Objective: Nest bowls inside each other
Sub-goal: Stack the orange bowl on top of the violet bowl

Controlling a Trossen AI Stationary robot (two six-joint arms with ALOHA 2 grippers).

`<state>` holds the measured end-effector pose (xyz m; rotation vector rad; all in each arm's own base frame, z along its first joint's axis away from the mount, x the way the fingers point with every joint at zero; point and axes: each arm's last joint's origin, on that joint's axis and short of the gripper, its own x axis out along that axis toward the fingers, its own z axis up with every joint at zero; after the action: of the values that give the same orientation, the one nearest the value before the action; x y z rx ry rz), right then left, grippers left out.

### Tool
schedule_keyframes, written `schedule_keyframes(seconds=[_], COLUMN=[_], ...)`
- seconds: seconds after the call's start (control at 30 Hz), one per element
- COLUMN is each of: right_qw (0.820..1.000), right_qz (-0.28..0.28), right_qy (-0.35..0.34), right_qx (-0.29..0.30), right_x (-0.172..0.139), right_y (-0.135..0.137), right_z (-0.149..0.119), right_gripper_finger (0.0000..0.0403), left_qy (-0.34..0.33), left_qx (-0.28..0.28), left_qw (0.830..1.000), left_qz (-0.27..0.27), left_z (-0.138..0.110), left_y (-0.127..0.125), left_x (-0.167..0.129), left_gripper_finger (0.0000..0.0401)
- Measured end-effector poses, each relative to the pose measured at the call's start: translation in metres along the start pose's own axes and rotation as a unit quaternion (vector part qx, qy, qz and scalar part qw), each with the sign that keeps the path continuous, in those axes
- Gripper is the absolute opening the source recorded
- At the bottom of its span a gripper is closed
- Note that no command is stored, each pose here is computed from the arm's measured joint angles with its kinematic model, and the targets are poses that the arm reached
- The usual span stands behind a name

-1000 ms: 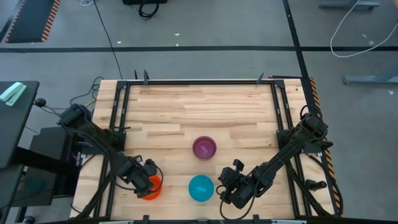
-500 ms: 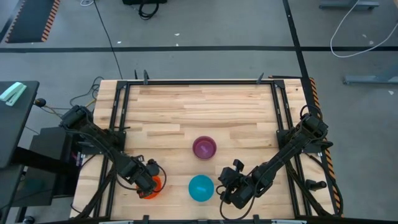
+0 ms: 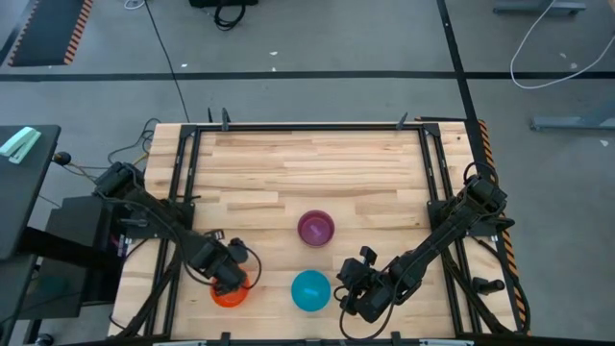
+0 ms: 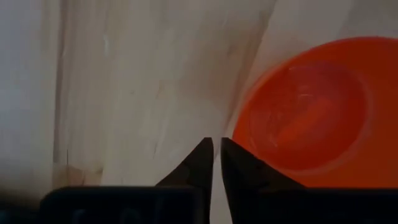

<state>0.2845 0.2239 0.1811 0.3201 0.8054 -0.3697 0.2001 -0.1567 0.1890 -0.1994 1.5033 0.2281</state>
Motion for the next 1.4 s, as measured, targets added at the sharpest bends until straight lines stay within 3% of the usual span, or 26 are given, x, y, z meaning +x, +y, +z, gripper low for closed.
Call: schedule_keyframes(seconds=[0.5,1.0,1.4], right_qw=[1.0,1.0,1.0], right_qz=[0.0,0.004,0.008], right_qy=[0.0,0.001,0.001], right_qx=[0.0,0.003,0.001], right_x=[0.0,-0.003,-0.005], right_y=[0.0,0.002,0.004], right_z=[0.0,-0.003,-0.006], right_gripper_finger=[0.0068,0.0068,0.0068], left_qy=[-0.007,-0.029,0.001], left_qx=[0.026,0.017,-0.004], left_qw=[0.999,0.999,1.0], left_qz=[-0.028,-0.034,-0.007], left_z=[0.006,0.012,0.004], left_y=[-0.002,-0.001,0.012], left_x=[-0.001,0.0,0.019], left_gripper_finger=[0.0031,0.0126,0.0117])
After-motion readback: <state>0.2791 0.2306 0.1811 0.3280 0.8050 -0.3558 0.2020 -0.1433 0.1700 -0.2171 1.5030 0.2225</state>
